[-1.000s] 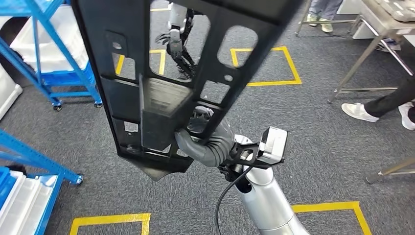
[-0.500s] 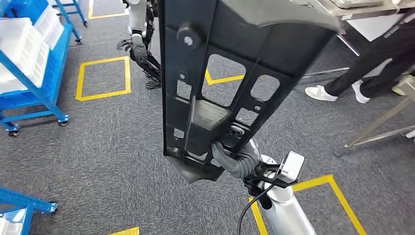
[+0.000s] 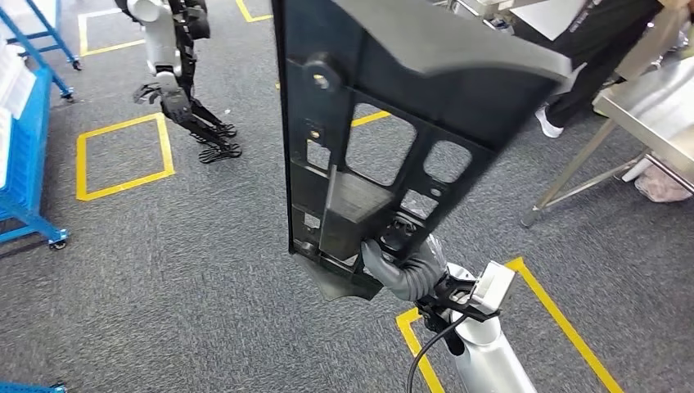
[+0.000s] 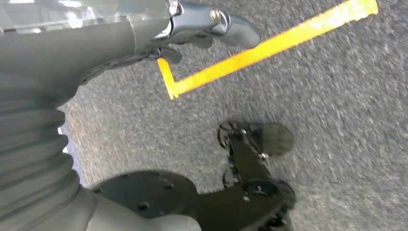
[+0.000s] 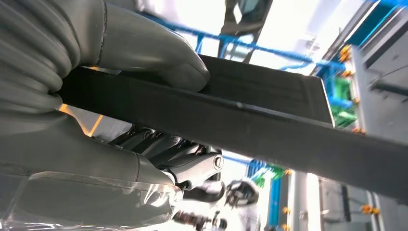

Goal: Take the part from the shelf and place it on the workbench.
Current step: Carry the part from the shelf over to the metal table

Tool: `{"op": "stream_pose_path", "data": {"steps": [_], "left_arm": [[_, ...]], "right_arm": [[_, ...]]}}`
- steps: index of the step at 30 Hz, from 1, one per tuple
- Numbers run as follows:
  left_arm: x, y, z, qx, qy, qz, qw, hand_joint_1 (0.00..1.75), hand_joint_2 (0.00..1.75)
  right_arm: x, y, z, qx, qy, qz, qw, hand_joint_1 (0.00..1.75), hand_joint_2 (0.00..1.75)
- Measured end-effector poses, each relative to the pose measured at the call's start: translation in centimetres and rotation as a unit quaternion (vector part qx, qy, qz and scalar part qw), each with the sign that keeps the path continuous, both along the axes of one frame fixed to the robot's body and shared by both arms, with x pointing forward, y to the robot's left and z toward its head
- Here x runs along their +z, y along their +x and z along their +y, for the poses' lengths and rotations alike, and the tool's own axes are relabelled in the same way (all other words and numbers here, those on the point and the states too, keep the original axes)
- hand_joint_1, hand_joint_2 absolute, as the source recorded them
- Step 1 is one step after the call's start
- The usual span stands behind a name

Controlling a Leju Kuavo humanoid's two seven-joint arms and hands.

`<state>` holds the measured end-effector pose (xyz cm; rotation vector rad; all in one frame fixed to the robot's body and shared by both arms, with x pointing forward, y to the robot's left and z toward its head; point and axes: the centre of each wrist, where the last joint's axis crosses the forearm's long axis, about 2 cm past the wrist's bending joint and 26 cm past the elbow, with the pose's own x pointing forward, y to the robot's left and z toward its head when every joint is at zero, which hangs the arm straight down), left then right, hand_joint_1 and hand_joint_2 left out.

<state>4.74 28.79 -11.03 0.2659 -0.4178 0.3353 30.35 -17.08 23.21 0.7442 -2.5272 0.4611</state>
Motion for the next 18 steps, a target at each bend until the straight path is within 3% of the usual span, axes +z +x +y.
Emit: {"op": "stream_pose_path", "data": {"steps": [10, 18], "left_arm": [[0.1, 0.0, 0.5, 0.131, 0.043, 0.050, 0.989, 0.00, 1.75], [0.1, 0.1, -0.6, 0.140, 0.038, 0.055, 0.988, 0.00, 1.75]], "right_arm": [[7.8, 1.8, 9.3, 0.148, 0.019, -0.022, 0.989, 1.75, 1.75], [9.0, 1.8, 10.1, 0.162, 0.020, -0.031, 0.986, 1.75, 1.75]]}}
